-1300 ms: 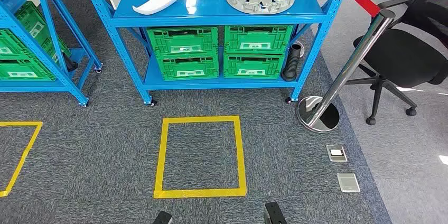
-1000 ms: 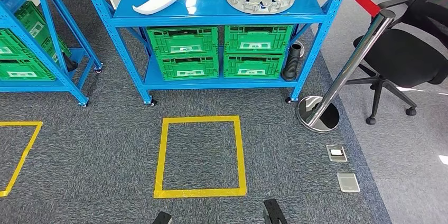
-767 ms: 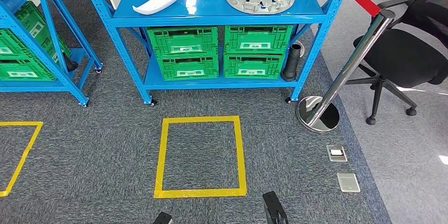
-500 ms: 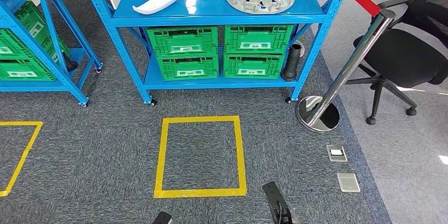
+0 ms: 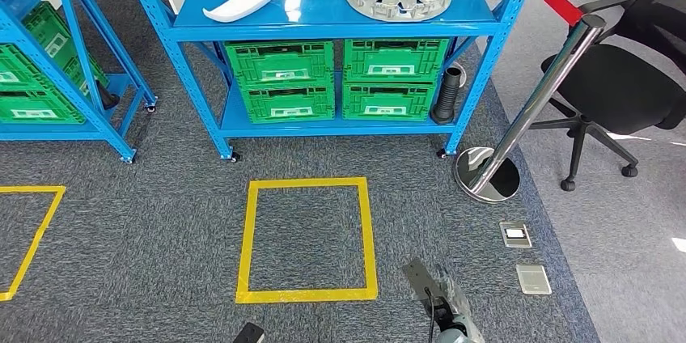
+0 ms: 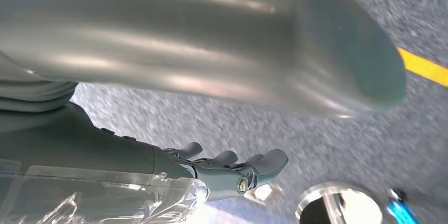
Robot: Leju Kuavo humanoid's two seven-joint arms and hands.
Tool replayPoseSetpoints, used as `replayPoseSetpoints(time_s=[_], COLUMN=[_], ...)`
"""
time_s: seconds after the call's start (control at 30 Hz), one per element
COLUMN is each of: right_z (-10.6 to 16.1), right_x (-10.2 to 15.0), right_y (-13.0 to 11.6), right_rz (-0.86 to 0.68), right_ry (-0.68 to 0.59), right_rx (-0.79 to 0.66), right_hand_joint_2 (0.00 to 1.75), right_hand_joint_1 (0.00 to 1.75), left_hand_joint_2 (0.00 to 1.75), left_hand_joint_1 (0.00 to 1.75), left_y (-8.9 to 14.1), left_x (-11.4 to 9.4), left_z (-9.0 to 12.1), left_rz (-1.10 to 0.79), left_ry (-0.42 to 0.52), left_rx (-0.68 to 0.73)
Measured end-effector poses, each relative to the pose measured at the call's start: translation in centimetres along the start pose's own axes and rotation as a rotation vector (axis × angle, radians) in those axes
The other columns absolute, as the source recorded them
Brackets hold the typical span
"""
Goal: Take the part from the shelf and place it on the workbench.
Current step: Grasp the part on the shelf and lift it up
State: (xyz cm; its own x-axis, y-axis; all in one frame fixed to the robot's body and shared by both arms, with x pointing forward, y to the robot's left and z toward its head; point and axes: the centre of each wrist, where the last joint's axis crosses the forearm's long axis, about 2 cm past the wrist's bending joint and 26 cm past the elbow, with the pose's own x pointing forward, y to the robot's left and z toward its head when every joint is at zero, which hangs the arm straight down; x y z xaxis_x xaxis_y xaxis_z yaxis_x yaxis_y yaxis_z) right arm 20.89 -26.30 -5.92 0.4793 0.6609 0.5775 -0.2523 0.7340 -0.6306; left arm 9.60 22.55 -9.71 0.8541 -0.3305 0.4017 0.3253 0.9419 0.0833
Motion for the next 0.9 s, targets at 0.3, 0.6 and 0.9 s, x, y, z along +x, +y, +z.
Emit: replayPoseSetpoints(time_s=[0.3, 0.6, 0.9], right_z=[-2.3, -3.8, -4.1], right_x=[1.9, 4.5, 6.9], right_y=[-4.0, -8.1, -11.5], right_rz=[0.237, 0.455, 0.431], right_ry=[-0.122, -0.198, -0.244], right_rx=[-0.103, -0.197, -0.296], right_hand_joint_2=[0.0, 0.0, 0.0], right_hand_joint_1=[0.0, 0.0, 0.0], left_hand_joint_2=[0.0, 0.0, 0.0], left_hand_joint_1=[0.0, 0.0, 0.0], left_y=[0.1, 0.2, 0.3], left_x=[0.1, 0.3, 0.4], left_z=[0.0, -0.1, -0.1], left_rz=[-0.019, -0.028, -0.014], left_ry=[-0.004, 0.0, 0.0], left_rx=[-0.011, -0.022, -0.026])
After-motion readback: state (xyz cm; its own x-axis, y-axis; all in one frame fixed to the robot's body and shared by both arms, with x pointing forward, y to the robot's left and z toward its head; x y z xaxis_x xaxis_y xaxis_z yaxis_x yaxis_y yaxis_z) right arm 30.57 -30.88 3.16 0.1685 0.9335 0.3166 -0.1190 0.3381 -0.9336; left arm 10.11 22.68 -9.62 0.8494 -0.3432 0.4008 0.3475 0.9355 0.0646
